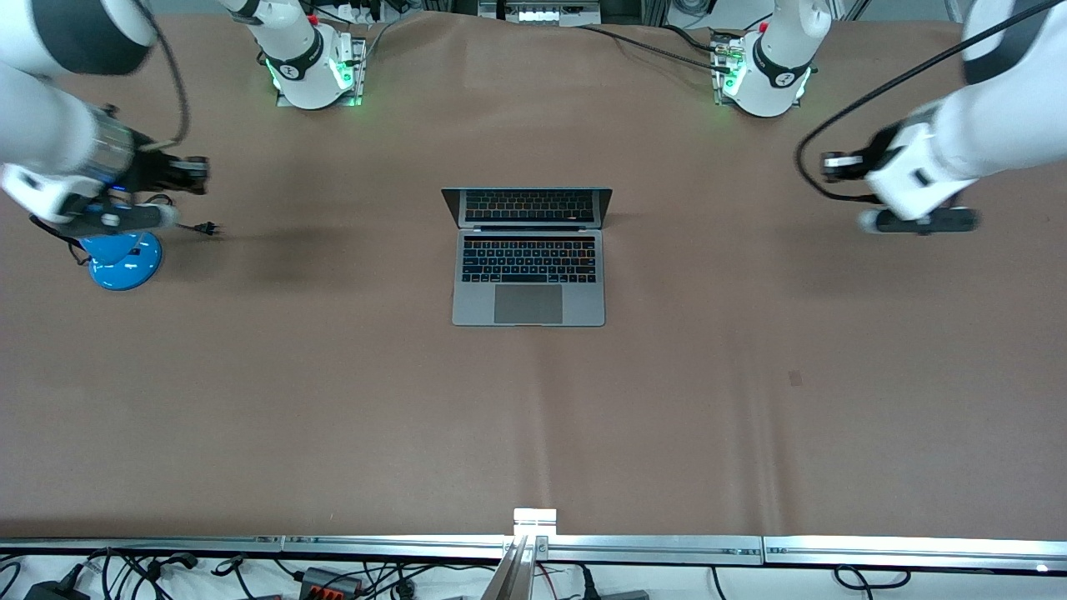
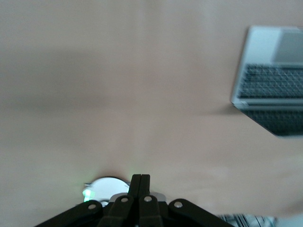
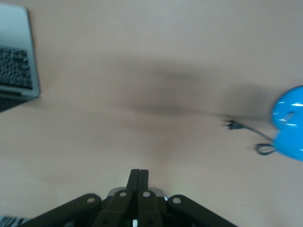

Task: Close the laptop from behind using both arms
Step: 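Move both grippers toward the laptop screen's back edge, then push the laptop screen down toward the keyboard with both grippers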

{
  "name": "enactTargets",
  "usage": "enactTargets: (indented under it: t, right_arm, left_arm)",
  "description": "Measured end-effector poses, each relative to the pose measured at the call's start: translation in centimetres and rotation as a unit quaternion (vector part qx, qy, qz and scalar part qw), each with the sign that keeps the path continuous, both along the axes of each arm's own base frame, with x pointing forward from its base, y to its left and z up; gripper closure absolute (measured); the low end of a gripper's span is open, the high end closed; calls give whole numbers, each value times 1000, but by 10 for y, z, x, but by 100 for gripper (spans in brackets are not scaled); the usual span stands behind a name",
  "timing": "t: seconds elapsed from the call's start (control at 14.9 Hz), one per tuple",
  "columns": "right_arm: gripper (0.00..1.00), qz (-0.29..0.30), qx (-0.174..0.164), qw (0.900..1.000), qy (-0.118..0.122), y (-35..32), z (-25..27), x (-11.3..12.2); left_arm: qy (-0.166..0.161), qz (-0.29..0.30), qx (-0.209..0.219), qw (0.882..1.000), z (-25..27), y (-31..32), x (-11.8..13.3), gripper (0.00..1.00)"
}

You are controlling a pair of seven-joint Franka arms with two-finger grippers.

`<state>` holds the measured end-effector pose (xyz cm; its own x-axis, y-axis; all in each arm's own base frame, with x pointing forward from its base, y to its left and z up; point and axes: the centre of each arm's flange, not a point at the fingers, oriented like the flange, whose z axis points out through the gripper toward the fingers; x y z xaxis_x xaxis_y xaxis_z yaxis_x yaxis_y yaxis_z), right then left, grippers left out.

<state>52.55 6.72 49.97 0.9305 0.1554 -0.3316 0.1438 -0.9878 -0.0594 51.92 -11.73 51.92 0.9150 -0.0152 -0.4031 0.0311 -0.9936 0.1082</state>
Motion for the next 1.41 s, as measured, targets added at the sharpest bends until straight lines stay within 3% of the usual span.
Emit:
enactTargets:
  t: [0.34, 0.6, 0.74, 0.94, 1.41]
  right_arm:
    - [99, 39, 47, 995, 74, 74, -59, -18]
    - [99, 103, 60, 987, 106, 181, -87, -54]
    - [99, 122, 46, 986, 104, 230, -95, -77]
    - [99, 109, 24, 991, 77, 284, -108, -101]
    - [99, 77, 14, 997, 25, 348, -156, -119]
  left_arm:
    - [44, -9, -29, 999, -95, -152, -64, 99]
    - [35, -17, -63, 997, -142, -209, -109, 99]
    - [22, -22, -68, 997, -164, -227, -125, 99]
    - [12, -9, -79, 997, -192, -234, -121, 99]
    - [11, 9, -95, 995, -214, -240, -103, 99]
